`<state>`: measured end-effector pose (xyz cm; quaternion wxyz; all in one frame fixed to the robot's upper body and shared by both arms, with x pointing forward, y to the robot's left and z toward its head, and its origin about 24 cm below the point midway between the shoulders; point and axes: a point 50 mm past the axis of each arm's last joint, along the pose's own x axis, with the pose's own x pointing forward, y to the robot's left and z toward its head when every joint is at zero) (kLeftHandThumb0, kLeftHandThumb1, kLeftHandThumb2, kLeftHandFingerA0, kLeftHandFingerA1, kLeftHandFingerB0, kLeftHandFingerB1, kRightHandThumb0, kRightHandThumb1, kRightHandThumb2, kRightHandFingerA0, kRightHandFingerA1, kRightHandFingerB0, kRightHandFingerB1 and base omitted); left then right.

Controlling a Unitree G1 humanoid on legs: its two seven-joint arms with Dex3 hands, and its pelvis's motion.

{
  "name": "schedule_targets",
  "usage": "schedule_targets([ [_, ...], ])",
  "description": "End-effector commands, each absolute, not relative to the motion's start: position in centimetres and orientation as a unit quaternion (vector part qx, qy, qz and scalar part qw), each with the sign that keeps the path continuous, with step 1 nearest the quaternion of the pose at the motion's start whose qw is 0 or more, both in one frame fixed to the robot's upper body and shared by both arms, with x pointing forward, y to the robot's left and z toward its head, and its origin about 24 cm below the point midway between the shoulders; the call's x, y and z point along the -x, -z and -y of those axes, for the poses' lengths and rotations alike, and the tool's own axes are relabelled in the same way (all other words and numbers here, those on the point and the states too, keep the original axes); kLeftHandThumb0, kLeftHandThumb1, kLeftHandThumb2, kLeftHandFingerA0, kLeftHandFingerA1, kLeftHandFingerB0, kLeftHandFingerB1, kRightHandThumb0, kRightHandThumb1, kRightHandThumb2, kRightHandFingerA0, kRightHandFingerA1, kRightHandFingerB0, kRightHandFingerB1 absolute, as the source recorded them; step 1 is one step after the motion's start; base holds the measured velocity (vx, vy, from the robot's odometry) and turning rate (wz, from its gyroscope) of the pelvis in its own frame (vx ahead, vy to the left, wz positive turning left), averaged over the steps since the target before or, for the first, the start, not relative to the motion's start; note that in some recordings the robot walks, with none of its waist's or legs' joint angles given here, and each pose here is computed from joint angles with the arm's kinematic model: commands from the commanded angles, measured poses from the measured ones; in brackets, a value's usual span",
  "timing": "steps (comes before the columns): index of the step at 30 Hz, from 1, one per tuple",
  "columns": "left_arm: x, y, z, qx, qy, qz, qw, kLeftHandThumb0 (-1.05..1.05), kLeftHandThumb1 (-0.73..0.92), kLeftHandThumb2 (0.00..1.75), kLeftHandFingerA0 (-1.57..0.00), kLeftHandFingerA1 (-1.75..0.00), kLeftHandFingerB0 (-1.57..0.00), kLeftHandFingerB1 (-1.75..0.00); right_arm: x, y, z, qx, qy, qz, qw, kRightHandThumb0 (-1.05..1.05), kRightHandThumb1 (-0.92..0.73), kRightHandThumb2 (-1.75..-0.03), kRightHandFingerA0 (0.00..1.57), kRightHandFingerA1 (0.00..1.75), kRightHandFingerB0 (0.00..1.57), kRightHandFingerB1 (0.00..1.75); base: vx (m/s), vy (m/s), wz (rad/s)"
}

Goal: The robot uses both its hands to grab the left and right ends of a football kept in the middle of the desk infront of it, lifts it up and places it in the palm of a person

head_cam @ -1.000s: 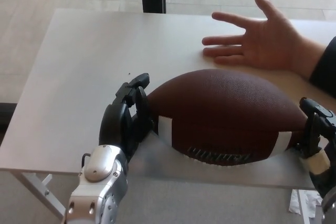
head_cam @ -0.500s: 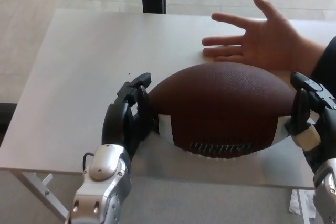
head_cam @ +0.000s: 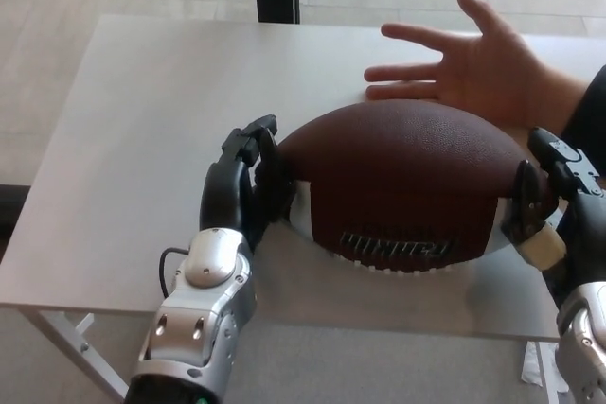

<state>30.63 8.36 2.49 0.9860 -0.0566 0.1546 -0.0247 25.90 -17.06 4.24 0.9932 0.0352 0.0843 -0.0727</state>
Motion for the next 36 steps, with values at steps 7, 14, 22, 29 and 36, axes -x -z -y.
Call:
schedule_targets([
  [7, -27.8, 0.4, 0.6, 0.016, 0.146, -0.256, 0.955, -0.56, 0.92, 0.73, -0.35, -1.21, -0.06, -0.81, -26.9, -4.5, 9.5, -0.058, -0.083, -0.076, 0.992, -0.69, -0.77, -0.63, 0.74, 0.71, 0.36, 0.47, 0.0, 0.0, 0.0],
  [14, -27.0, 0.1, 2.7, 0.217, 0.125, -0.261, 0.932, -0.22, 0.6, 1.5, -1.25, -1.75, -0.95, -1.32, -26.7, -3.8, 7.8, -0.089, -0.102, -0.089, 0.987, -0.59, -0.91, -0.67, 1.22, 1.0, 0.5, 0.59, 0.0, 0.0, 0.0],
  [22, -26.2, -0.1, 3.5, 0.313, 0.088, -0.282, 0.903, -0.48, 0.79, 0.99, -1.07, -1.75, -0.76, -1.71, -26.7, -3.7, 8.0, -0.156, -0.101, -0.098, 0.978, -0.44, -0.75, -0.83, 1.26, 1.51, 0.87, 0.91, 0.0, 0.0, 0.0],
  [29, -27.1, -2.3, 3.6, 0.463, 0.096, -0.26, 0.842, -0.72, 0.92, 0.71, -1.0, -1.75, -0.7, -1.68, -27.9, -5.9, 8.3, -0.331, 0.024, -0.118, 0.936, -0.37, -0.63, -1.01, 1.09, 1.67, 0.83, 1.31, 0.0, 0.0, 0.0],
  [36, -29.2, -5.0, 3.4, 0.44, 0.131, -0.227, 0.859, -0.96, 0.92, 0.79, -1.0, -1.75, -0.67, -1.75, -29.7, -8.3, 8.4, -0.413, 0.061, -0.122, 0.901, -0.37, -0.61, -1.0, 1.05, 1.68, 0.79, 1.41, 0.0, 0.0, 0.0],
])
